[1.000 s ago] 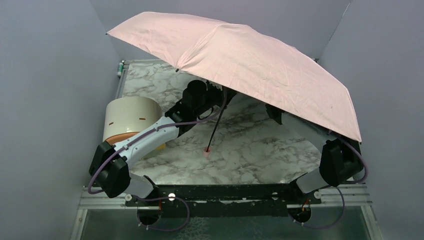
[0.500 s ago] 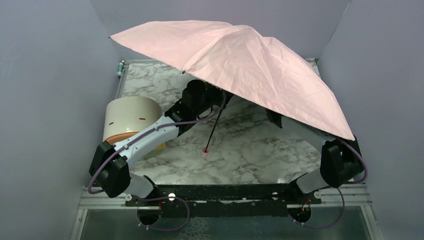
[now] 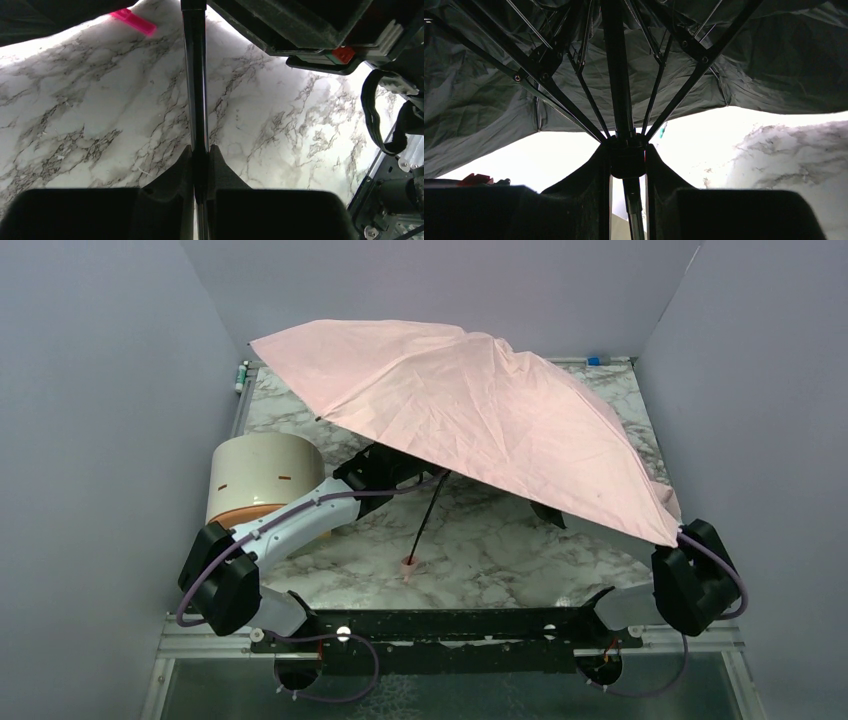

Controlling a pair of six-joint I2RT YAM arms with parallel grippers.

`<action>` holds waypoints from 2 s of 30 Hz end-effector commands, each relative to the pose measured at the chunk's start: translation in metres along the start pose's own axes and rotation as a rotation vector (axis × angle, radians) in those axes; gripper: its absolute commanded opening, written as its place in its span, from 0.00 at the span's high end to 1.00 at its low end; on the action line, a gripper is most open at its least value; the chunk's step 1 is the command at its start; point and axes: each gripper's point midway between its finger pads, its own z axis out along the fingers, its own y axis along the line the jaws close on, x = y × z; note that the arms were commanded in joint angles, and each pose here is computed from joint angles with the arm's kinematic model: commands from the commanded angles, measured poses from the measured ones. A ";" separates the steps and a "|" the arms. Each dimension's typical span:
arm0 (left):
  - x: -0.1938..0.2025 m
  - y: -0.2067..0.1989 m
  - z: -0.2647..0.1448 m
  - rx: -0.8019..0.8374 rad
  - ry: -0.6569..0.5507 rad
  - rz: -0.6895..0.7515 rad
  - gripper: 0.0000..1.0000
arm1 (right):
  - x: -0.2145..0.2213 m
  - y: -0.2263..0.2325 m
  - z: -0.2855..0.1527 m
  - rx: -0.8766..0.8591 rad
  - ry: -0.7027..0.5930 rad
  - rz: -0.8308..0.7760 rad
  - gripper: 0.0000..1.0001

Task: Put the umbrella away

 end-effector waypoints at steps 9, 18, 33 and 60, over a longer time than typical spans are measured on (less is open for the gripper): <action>-0.081 -0.020 -0.006 0.082 -0.277 0.069 0.66 | -0.041 0.035 -0.014 0.090 -0.086 0.100 1.00; -0.073 -0.035 0.000 0.177 -0.246 0.077 0.39 | -0.122 0.050 -0.007 0.079 -0.253 0.097 0.99; -0.073 -0.046 -0.001 0.227 -0.238 0.096 0.83 | -0.154 0.065 0.004 0.041 -0.249 -0.003 0.99; -0.086 -0.035 -0.016 0.155 -0.292 0.117 1.00 | 0.059 -0.004 -0.075 0.171 0.283 0.131 0.99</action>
